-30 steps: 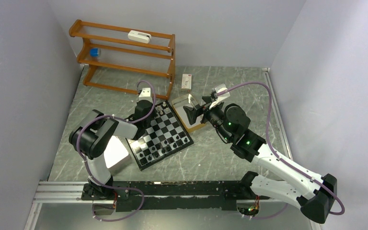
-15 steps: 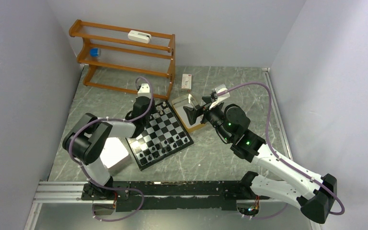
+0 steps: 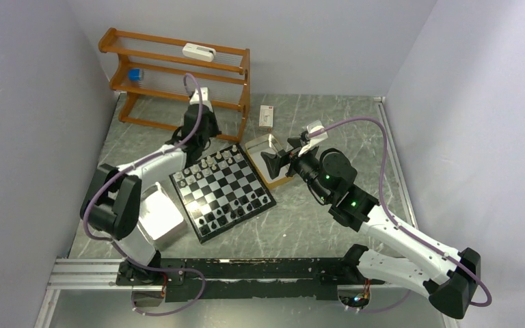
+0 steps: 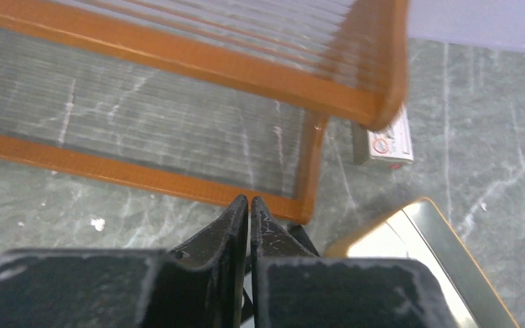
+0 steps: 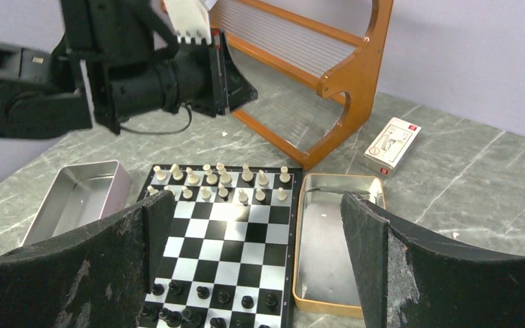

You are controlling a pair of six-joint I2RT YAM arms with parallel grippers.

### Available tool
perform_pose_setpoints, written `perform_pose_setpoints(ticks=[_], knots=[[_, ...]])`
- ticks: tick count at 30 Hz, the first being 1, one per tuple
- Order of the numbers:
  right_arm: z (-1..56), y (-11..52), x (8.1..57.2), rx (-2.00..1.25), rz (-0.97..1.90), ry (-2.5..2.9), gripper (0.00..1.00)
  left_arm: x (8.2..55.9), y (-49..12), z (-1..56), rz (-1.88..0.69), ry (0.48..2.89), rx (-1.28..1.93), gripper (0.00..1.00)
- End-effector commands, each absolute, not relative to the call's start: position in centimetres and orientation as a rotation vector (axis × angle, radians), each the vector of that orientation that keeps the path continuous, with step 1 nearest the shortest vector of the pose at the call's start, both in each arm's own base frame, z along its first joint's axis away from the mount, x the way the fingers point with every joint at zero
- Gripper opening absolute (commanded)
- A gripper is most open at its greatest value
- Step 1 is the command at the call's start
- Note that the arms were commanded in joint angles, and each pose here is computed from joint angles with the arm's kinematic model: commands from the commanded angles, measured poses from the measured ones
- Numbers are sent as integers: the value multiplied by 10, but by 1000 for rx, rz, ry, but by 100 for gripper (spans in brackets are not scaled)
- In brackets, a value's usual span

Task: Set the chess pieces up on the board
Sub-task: Place the chess piece on the chessboard.

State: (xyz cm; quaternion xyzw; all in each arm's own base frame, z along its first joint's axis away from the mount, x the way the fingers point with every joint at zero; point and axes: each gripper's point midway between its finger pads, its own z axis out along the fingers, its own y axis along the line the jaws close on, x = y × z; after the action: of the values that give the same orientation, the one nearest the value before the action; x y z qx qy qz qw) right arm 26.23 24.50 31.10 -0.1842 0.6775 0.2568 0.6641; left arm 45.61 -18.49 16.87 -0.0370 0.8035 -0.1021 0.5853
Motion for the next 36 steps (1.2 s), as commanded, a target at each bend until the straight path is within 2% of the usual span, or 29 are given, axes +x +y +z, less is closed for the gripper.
perform_pose_setpoints(ticks=[1, 4, 18, 36], knots=[[320, 245, 260, -402, 599, 1503, 96, 461, -175, 136, -250, 2087, -41, 9], [321, 245, 261, -403, 596, 1505, 96, 464, -183, 121, -254, 2163, 47, 5], [320, 247, 262, -406, 596, 1505, 96, 459, -201, 59, -295, 2352, 198, 5], [318, 247, 262, -404, 597, 1508, 96, 440, -197, 63, -296, 2381, 224, 5]])
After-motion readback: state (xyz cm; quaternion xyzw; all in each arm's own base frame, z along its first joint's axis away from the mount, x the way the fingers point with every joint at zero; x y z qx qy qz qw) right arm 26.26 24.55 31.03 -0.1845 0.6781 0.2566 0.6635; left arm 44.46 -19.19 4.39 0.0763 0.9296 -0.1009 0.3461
